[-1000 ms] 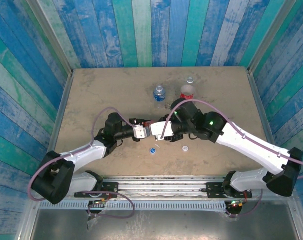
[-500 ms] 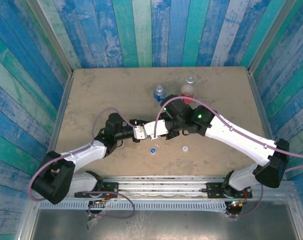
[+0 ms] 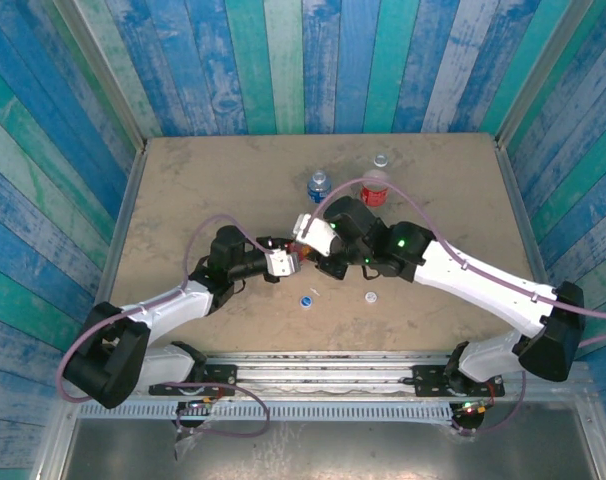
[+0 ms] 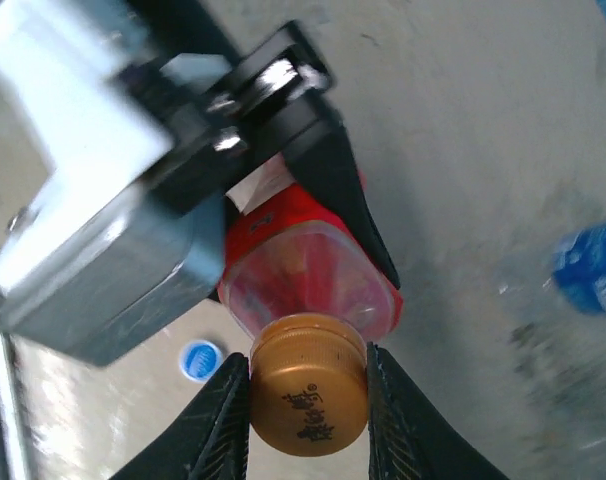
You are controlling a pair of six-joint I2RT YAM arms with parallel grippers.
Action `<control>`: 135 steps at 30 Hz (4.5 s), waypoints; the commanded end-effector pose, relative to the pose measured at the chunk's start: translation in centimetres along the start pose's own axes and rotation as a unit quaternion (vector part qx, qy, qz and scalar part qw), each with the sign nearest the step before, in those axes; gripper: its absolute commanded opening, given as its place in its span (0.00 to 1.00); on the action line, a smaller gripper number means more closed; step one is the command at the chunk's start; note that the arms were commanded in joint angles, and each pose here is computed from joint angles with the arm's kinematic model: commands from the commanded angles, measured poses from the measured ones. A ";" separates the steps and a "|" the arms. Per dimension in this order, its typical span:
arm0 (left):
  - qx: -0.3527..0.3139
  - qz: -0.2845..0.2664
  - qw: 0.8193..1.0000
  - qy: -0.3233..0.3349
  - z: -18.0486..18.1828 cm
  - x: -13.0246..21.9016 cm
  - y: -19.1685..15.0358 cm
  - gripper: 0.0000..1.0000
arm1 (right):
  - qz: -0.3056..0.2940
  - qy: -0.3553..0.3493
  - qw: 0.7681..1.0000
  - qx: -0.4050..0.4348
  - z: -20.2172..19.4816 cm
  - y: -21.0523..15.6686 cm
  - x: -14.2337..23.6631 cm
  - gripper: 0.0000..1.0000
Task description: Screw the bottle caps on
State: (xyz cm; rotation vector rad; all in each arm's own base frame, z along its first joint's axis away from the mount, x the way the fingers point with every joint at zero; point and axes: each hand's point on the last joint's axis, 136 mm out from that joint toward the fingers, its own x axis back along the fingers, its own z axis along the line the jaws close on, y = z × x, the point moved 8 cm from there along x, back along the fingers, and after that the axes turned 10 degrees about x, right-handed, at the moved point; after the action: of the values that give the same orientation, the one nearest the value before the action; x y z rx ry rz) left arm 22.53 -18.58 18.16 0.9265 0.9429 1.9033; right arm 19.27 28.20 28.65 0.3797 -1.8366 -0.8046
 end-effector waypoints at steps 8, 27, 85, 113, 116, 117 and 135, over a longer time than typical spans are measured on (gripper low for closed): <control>-0.028 -0.026 0.999 0.012 0.4 0.2 1.2 0.46 | 0.001 0.045 0.971 -0.233 0.6 -0.6 0.2 0.38; -0.026 -0.021 0.999 -0.022 -0.1 0.0 0.9 0.47 | 0.043 0.047 0.884 0.464 1.6 0.0 3.8 0.60; -0.033 -0.021 0.999 -0.014 -0.1 0.3 1.2 0.45 | 0.030 -0.035 0.999 -0.027 -0.5 2.4 0.8 0.08; -0.028 -0.042 0.998 -0.035 -0.4 0.2 1.5 0.45 | 0.020 0.014 0.912 0.410 1.6 -0.1 4.0 0.59; -0.028 -0.045 0.998 -0.039 -0.5 0.2 1.5 0.45 | 0.011 0.014 0.909 0.416 1.6 0.9 3.2 0.51; -0.028 -0.048 0.998 -0.041 -0.5 0.3 1.6 0.45 | 0.012 0.017 0.909 0.417 1.7 1.1 2.8 0.48; -0.024 -0.048 0.998 -0.044 -0.5 0.0 1.4 0.45 | 0.074 0.043 0.896 0.436 1.6 0.4 0.6 0.36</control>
State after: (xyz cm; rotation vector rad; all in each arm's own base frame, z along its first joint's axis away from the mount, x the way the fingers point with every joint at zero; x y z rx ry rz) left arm 21.52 -18.98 18.14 0.9520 0.8748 1.8067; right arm 17.68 28.42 28.76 0.8139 -2.0356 0.1802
